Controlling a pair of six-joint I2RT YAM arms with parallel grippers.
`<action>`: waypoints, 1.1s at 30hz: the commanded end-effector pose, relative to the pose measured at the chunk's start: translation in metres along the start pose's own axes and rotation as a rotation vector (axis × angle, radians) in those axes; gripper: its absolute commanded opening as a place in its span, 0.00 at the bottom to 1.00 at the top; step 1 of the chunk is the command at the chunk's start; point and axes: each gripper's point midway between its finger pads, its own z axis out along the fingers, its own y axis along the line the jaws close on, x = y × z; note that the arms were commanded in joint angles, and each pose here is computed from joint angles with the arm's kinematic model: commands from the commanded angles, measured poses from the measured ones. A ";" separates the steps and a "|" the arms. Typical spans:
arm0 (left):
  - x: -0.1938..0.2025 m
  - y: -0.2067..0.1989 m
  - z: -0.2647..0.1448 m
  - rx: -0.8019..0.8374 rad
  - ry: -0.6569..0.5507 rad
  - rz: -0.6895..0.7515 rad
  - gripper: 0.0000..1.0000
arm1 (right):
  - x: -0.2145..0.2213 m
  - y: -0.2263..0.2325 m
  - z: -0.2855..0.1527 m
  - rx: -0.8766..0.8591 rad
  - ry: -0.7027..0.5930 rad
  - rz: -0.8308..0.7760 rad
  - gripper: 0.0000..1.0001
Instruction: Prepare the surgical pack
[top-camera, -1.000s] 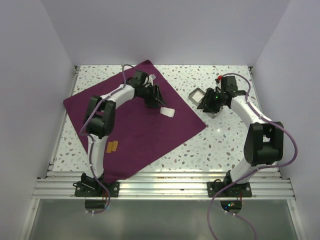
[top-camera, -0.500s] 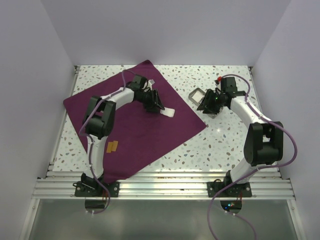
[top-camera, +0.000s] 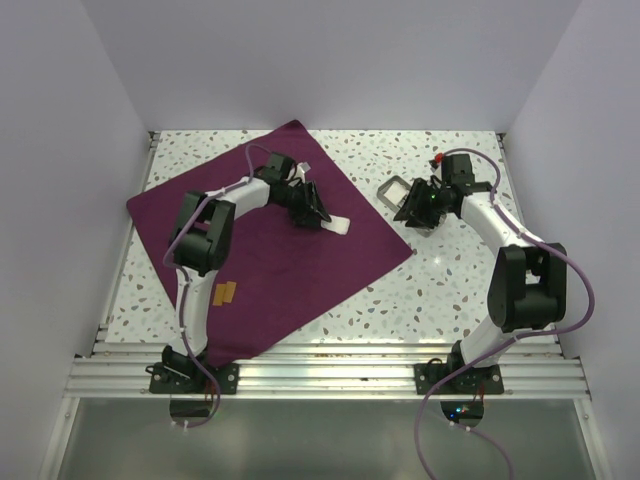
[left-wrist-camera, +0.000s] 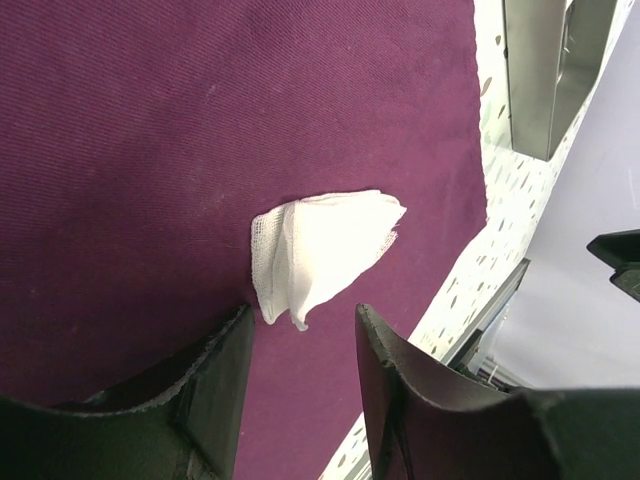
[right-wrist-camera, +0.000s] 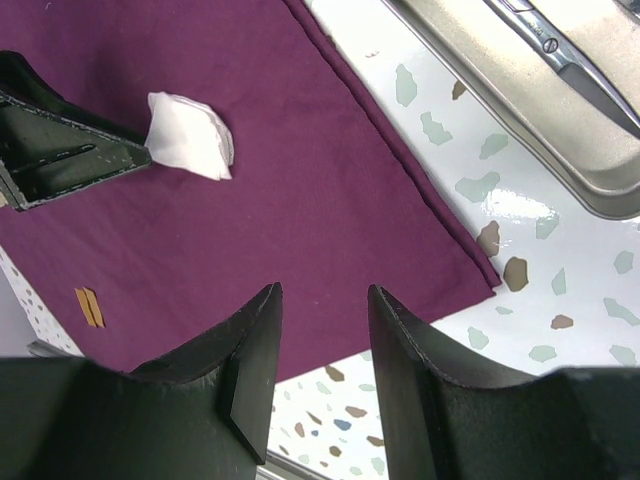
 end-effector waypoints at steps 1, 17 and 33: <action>-0.010 -0.007 0.003 0.041 -0.016 -0.003 0.49 | -0.005 0.010 -0.007 -0.041 -0.022 -0.030 0.43; -0.015 -0.003 0.017 0.042 -0.008 -0.014 0.36 | -0.003 0.008 -0.005 -0.040 -0.016 -0.031 0.43; 0.035 -0.061 -0.071 0.032 -0.032 0.255 0.00 | 0.029 0.094 -0.006 -0.334 0.153 -0.248 0.59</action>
